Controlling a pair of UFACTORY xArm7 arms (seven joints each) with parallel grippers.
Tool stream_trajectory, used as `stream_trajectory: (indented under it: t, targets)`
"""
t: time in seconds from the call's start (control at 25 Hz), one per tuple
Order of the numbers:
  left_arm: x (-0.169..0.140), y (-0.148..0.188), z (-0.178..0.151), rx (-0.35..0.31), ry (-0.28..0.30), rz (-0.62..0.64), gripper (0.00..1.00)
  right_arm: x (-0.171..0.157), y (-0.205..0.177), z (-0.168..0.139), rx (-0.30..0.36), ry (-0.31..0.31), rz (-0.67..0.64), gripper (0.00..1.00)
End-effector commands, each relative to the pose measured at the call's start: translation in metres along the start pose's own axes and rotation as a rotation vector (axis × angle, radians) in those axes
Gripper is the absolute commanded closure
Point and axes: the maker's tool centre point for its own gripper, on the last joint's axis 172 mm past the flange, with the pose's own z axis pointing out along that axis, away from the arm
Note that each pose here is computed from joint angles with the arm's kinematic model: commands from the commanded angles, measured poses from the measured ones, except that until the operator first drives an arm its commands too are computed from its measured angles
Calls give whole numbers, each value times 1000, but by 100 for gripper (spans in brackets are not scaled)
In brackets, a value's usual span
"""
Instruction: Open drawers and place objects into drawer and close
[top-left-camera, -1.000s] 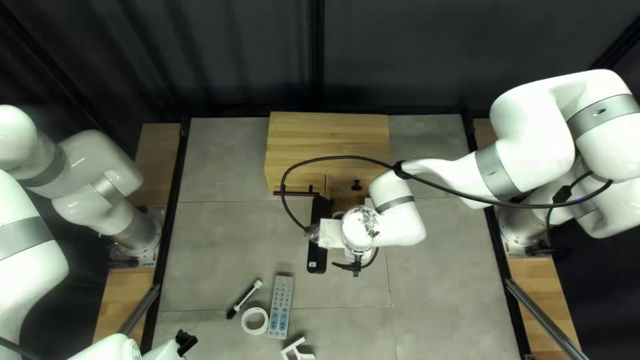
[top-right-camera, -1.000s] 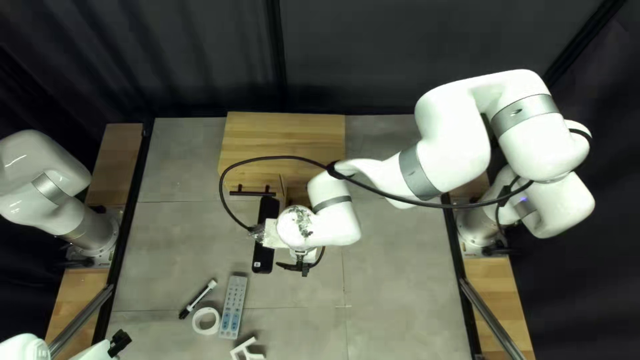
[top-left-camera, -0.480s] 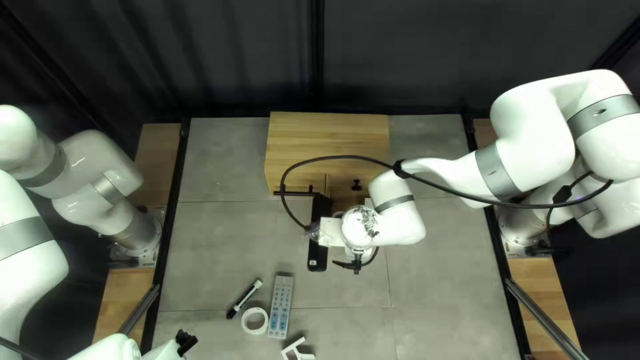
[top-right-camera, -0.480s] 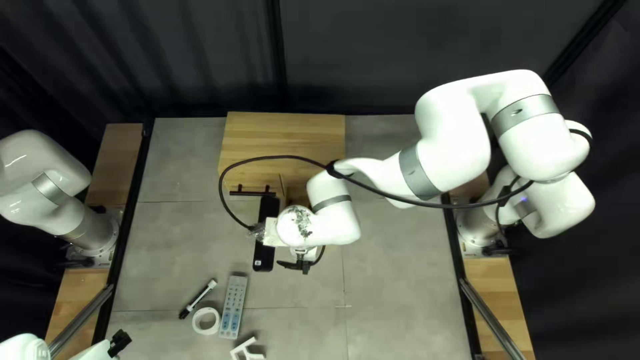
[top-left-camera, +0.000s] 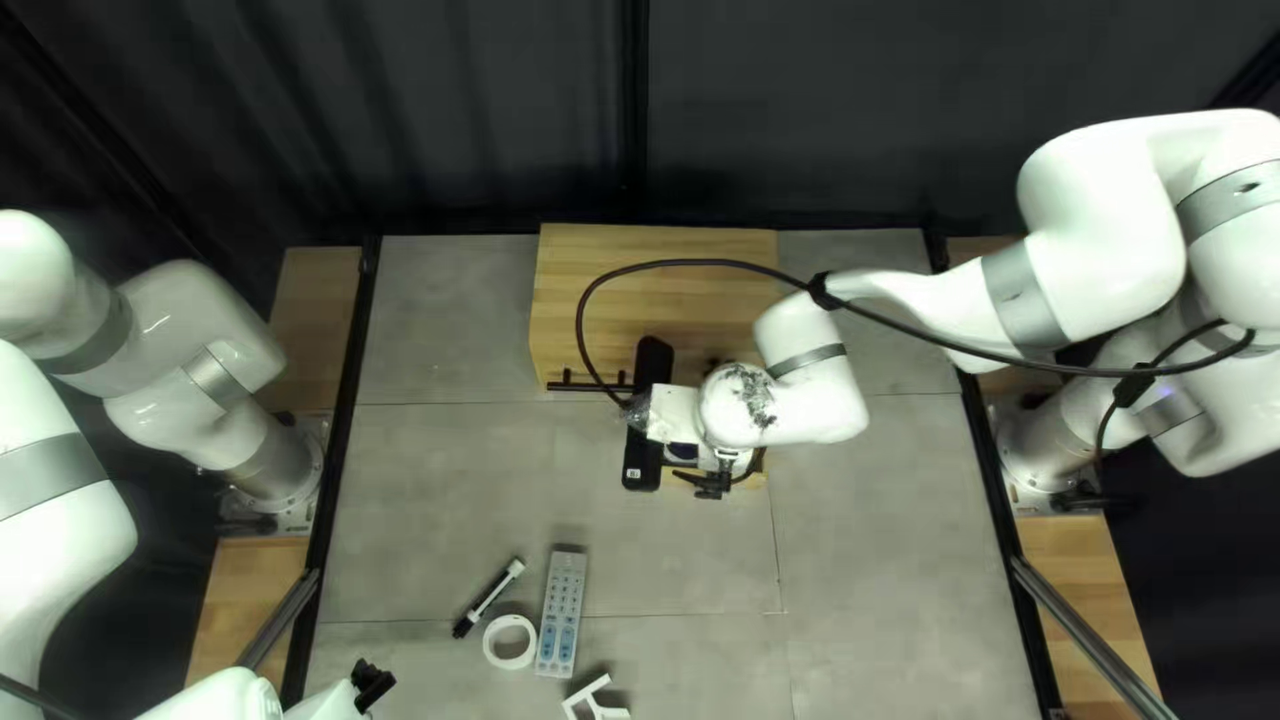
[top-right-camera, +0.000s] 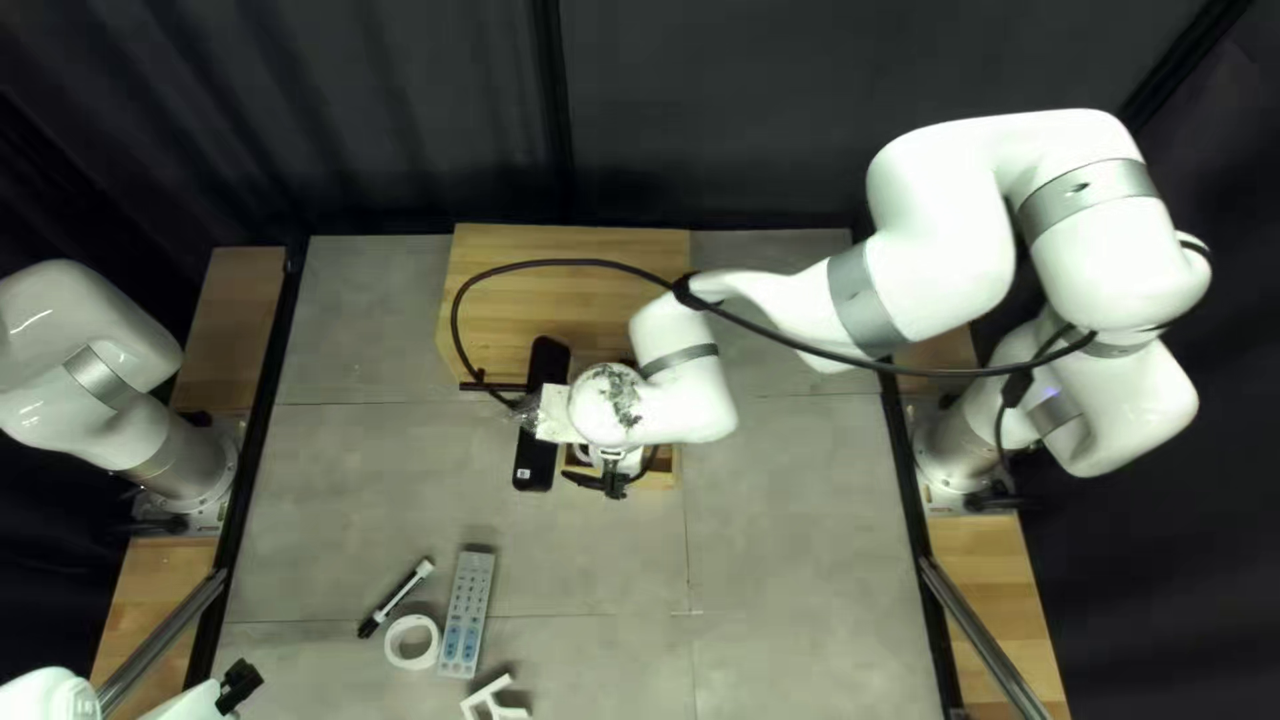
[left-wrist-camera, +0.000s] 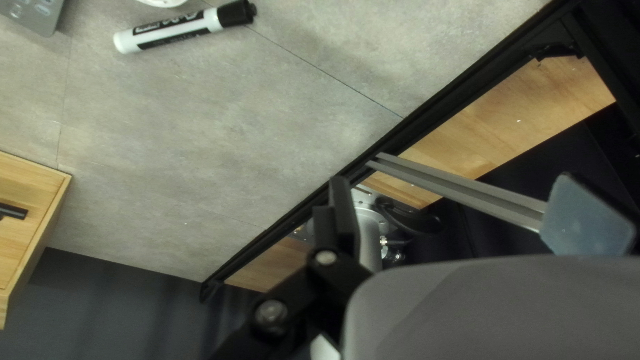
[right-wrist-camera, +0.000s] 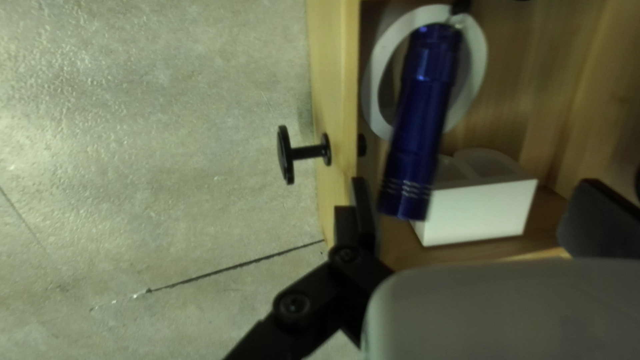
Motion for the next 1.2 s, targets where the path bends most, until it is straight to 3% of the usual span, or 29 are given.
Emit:
stream_trajectory:
  t: [0.04, 0.44, 0.84, 1.2]
  targets:
    - [0, 0, 0, 0, 0, 0, 0, -1, -17, -4, -11, 18, -52, 0]
    - [0, 0, 0, 0, 0, 0, 0, -4, 5, -2, -70, 43, -100, 0]
    - [0, 0, 0, 0, 0, 0, 0, -12, -37, -1, 12, 21, -78, 0]
    - [0, 0, 0, 0, 0, 0, 0, -20, -69, 5, 46, 6, -53, 0]
